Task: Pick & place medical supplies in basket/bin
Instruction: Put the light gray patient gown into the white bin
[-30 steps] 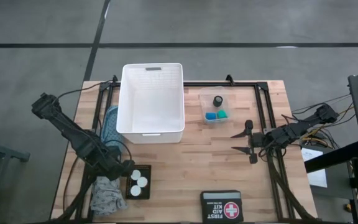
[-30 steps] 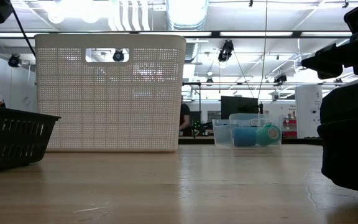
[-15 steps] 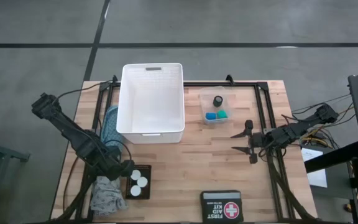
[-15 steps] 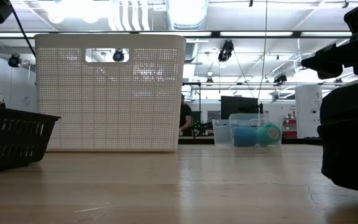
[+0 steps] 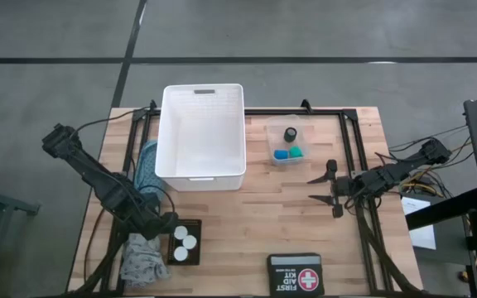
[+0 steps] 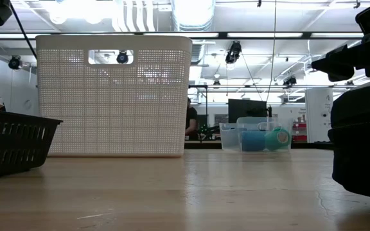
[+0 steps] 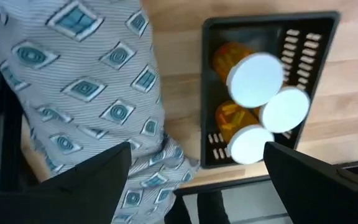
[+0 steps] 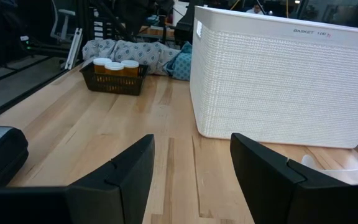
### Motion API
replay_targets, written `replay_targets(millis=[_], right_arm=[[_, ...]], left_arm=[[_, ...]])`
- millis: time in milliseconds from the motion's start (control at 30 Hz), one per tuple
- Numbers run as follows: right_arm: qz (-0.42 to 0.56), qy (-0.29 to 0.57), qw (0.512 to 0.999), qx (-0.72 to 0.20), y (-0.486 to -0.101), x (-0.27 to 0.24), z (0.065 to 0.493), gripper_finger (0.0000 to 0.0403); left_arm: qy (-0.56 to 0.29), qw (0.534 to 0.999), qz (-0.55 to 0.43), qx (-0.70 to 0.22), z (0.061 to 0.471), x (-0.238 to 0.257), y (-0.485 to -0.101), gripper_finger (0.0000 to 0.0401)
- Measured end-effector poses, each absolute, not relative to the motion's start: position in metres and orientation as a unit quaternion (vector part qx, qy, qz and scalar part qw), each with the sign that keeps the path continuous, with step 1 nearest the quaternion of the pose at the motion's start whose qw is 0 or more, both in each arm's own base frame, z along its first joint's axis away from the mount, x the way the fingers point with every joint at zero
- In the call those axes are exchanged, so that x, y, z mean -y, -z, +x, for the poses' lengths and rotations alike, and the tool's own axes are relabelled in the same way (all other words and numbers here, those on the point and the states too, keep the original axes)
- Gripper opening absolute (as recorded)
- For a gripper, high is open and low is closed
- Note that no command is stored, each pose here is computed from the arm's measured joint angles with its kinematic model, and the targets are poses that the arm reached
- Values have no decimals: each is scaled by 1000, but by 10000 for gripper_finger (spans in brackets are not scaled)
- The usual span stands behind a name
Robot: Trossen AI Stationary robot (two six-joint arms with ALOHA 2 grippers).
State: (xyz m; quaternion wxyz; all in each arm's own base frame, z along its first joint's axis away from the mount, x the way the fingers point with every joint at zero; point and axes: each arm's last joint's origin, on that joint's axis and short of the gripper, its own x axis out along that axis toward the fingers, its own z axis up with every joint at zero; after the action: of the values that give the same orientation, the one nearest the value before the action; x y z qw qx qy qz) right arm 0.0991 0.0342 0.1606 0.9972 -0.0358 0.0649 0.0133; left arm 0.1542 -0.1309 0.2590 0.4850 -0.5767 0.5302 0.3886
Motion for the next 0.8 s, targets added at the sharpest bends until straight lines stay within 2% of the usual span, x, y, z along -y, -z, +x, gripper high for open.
replay_targets(millis=[433, 800], right_arm=[[-36, -13, 997, -65, -161, -34, 99, 206], [-36, -13, 997, -65, -161, -34, 99, 206]], left_arm=[[-459, 388, -551, -579, 140, 134, -250, 370], [-478, 384, -537, -579, 133, 127, -206, 370]])
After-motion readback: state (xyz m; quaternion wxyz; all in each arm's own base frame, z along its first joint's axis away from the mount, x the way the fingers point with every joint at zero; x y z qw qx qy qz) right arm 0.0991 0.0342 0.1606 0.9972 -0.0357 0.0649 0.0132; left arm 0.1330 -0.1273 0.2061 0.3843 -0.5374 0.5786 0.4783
